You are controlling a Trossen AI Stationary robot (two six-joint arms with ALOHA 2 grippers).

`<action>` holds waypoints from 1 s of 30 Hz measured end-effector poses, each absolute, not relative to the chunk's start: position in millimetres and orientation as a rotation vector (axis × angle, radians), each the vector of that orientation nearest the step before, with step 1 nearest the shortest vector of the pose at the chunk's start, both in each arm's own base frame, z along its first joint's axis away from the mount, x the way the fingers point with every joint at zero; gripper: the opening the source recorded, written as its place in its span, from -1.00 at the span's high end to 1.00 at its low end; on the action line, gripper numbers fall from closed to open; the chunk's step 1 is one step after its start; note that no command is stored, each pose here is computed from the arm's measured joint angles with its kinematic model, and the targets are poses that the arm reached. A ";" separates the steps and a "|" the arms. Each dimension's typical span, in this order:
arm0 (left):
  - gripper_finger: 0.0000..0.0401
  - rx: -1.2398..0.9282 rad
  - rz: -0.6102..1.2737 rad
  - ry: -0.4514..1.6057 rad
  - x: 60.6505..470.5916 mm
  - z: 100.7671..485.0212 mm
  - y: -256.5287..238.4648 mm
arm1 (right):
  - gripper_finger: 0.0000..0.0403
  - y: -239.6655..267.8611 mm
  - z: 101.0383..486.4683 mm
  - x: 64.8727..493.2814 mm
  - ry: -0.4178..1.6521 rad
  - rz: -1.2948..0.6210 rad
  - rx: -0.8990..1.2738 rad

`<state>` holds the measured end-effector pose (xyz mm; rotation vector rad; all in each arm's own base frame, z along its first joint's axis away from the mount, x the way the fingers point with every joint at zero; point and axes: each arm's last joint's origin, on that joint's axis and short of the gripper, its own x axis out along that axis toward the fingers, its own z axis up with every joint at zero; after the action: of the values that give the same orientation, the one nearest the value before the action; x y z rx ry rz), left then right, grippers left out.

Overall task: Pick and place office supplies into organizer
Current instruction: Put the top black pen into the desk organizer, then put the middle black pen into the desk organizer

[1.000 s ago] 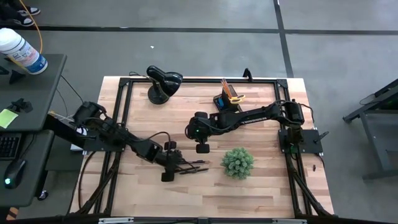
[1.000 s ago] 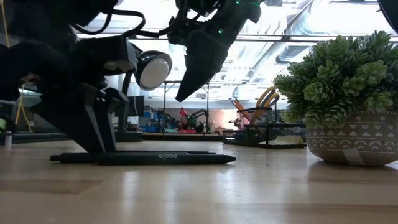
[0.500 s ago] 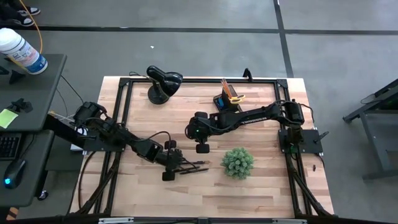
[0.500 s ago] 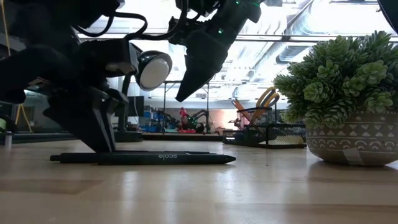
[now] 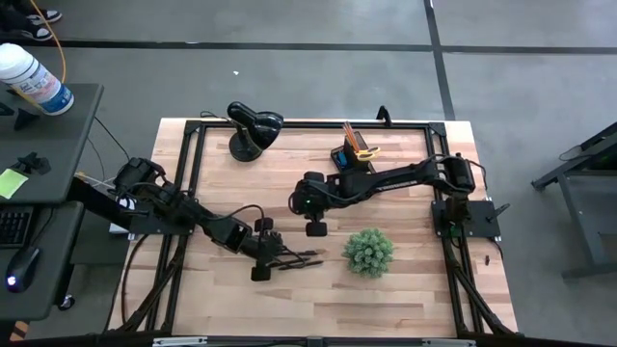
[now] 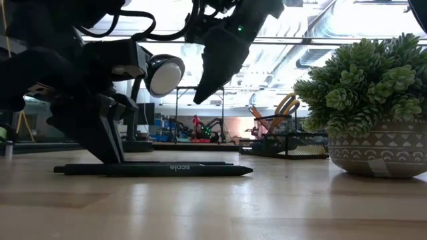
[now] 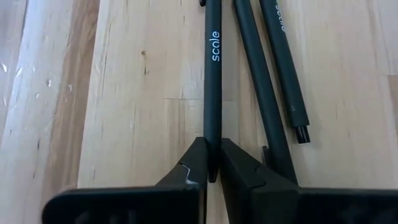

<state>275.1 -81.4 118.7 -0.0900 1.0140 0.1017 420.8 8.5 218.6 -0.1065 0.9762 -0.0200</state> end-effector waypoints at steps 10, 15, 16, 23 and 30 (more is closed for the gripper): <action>1.00 -0.058 0.147 0.998 272.0 125.1 -78.7 | 0.64 1.6 227.7 409.3 1.018 -0.065 -0.100; 0.99 -0.029 0.179 1.009 266.1 133.0 -75.9 | 0.64 -9.3 229.0 398.8 1.044 -0.111 -0.081; 0.99 -0.015 0.189 1.018 264.1 134.3 -75.0 | 0.64 -11.8 228.6 396.2 1.053 -0.120 -0.080; 1.00 -0.010 0.172 1.019 261.8 139.0 -74.5 | 0.64 -21.3 231.2 375.4 1.057 -0.126 0.007; 0.99 -0.045 0.117 1.036 262.4 138.2 -76.3 | 0.64 -10.7 229.0 350.7 1.059 -0.028 0.097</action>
<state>262.4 -76.3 138.2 -0.0448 1.0365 0.1167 350.7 -10.7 229.0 0.0966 1.0589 -0.0284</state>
